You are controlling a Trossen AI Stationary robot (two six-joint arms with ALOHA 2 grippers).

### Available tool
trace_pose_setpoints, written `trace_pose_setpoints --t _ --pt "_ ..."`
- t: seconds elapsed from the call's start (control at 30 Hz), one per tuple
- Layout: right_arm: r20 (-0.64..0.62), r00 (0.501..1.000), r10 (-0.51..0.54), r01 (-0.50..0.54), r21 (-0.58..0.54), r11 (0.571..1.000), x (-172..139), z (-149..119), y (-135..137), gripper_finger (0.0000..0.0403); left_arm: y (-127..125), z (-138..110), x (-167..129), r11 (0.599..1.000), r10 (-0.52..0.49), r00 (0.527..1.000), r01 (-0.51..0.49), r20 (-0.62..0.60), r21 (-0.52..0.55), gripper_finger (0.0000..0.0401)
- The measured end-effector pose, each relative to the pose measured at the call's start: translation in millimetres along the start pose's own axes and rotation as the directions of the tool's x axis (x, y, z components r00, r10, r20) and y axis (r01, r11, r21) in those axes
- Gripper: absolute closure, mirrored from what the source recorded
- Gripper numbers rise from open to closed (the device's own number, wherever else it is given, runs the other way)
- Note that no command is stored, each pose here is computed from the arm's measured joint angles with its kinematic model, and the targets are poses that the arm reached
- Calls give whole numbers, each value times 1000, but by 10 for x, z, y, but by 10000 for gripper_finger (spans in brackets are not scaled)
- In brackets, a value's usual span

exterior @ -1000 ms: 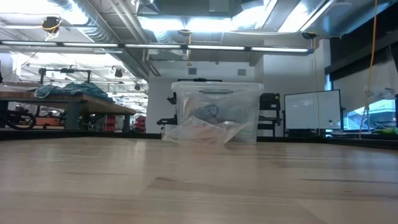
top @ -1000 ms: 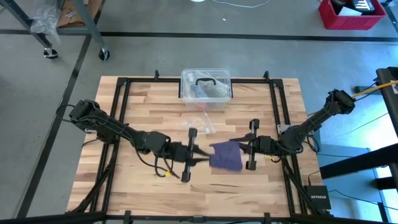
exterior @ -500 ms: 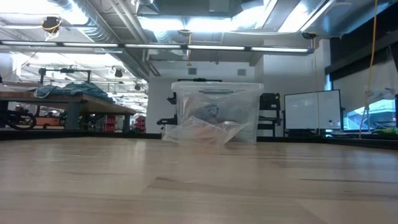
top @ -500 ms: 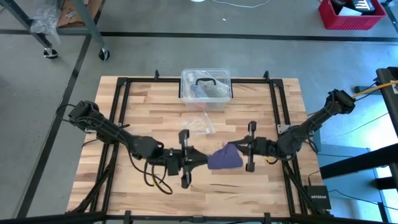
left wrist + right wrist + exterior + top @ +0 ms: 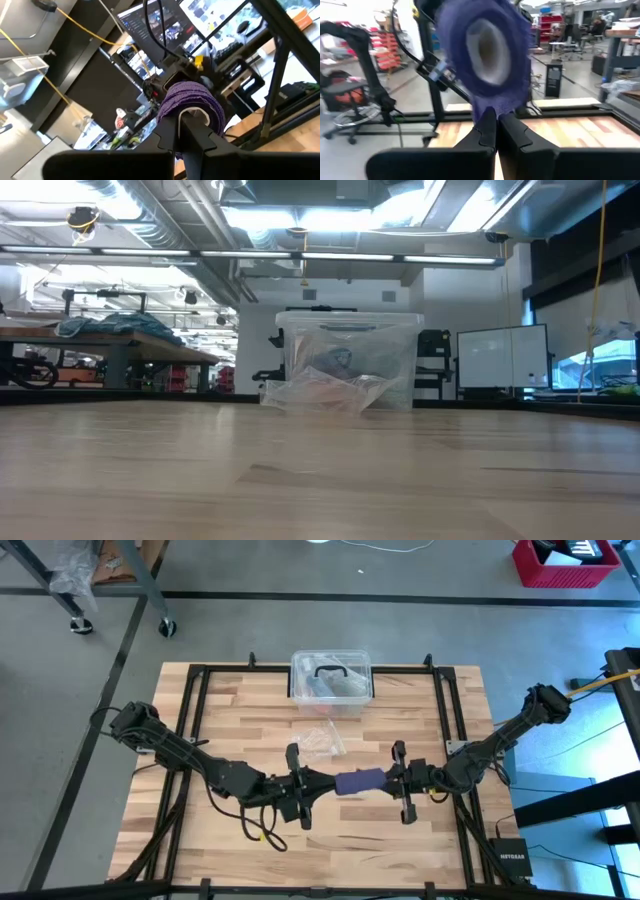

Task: Roll bandage
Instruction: Roll the blue bandage

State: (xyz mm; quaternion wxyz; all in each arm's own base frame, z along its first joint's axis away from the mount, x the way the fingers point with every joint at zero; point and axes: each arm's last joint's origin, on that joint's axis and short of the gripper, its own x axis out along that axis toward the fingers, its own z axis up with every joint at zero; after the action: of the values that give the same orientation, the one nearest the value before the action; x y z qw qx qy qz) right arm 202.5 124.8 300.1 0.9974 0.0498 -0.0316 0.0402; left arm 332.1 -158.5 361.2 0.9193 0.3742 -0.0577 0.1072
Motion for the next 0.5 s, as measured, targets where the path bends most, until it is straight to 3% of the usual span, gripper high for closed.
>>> trace_pose_setpoints --t 0.3,0.5 --pt "8 990 143 -143 90 986 -3 15 41 382 0 -16 -1 1000 21 999 -20 -36 23 397" --pt "7 977 214 -214 60 975 -7 17 62 318 -4 -20 -1 1000 17 999 -17 -40 8 399"
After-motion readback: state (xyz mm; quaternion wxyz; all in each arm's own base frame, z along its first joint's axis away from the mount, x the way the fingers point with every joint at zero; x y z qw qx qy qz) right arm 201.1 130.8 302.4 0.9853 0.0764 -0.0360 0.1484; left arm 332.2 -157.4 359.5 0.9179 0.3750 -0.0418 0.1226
